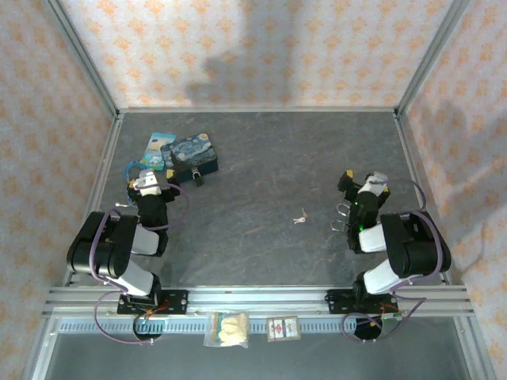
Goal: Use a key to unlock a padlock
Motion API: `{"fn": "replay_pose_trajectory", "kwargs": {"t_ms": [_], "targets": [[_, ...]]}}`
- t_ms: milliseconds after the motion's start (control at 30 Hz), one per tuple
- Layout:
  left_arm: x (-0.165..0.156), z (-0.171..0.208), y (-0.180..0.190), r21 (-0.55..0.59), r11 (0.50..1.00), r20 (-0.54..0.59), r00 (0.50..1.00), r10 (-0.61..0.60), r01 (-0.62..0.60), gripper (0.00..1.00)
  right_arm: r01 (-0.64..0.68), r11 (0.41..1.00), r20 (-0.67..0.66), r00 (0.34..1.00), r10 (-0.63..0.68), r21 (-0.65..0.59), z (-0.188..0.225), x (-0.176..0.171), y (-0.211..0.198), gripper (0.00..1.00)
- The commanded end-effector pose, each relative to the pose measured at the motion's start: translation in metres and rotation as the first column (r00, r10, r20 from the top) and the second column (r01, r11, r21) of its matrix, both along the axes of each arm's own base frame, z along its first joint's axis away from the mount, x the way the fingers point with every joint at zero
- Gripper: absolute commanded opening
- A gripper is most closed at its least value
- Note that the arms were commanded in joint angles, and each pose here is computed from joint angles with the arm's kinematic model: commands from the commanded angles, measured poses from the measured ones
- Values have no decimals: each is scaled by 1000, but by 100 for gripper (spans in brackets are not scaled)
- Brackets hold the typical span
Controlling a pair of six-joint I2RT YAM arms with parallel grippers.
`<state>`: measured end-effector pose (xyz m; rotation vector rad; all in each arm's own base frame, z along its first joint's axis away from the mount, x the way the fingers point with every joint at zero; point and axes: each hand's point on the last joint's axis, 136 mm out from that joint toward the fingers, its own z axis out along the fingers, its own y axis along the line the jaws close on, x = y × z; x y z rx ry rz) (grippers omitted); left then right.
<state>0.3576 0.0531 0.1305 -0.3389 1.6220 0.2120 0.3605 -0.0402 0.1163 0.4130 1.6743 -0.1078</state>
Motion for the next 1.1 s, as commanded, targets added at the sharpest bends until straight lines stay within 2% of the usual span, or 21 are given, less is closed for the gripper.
{"fn": "replay_pose_trajectory", "kwargs": {"t_ms": [0,933,1067], "targets": [[4,6,1,-9,1000,20,1000,-1,1,99,-6,1000,39,999,7,-7,11,3,1,100],[5,6,0,-11,1000,18,1000,-5,5,100,-6,1000,41,999,7,-7,12,3,1,100],[3,12,5,-10,999,29,999,37,-37,99,1,1000,35,999,-1,-11,22,10,1,100]]}}
